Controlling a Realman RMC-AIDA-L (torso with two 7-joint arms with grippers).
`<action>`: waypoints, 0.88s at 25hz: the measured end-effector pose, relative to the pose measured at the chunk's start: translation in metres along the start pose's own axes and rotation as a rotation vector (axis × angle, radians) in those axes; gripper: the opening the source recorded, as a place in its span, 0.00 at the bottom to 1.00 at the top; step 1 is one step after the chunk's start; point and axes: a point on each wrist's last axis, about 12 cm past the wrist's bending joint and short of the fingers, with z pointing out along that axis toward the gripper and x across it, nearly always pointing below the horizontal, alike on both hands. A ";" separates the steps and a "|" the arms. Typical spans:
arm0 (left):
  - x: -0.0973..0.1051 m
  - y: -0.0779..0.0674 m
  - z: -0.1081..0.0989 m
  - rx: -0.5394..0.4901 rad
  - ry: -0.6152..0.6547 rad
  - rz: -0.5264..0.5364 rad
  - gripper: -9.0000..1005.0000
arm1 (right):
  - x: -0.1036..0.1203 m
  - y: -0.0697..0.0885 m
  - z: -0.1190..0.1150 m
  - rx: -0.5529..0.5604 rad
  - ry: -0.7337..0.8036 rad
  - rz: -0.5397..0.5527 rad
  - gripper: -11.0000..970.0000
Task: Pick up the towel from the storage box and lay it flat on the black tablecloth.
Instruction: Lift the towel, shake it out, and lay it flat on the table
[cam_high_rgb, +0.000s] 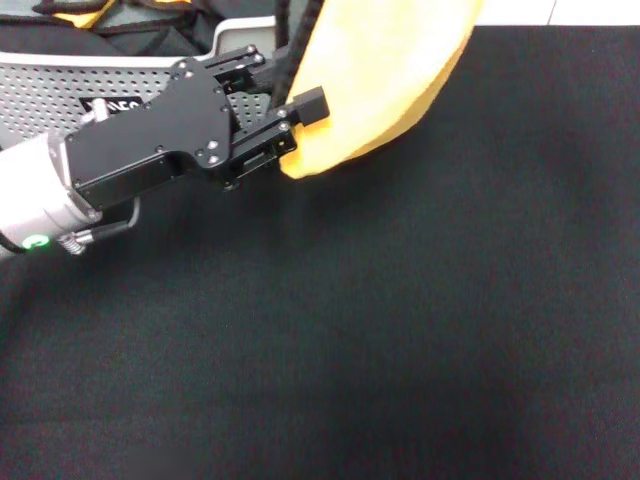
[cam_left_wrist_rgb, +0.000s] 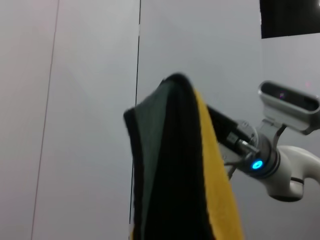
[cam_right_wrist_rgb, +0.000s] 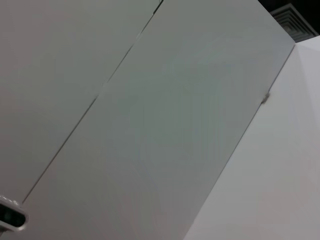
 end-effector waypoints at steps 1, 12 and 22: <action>0.001 0.000 0.000 -0.001 0.005 -0.002 0.46 | 0.000 0.000 0.000 -0.001 -0.001 -0.001 0.03; 0.012 -0.005 0.011 0.052 0.059 -0.032 0.46 | -0.003 -0.002 0.003 0.016 -0.028 0.002 0.03; 0.021 -0.015 0.025 0.136 0.083 -0.025 0.44 | -0.003 -0.010 -0.002 0.082 -0.046 0.025 0.03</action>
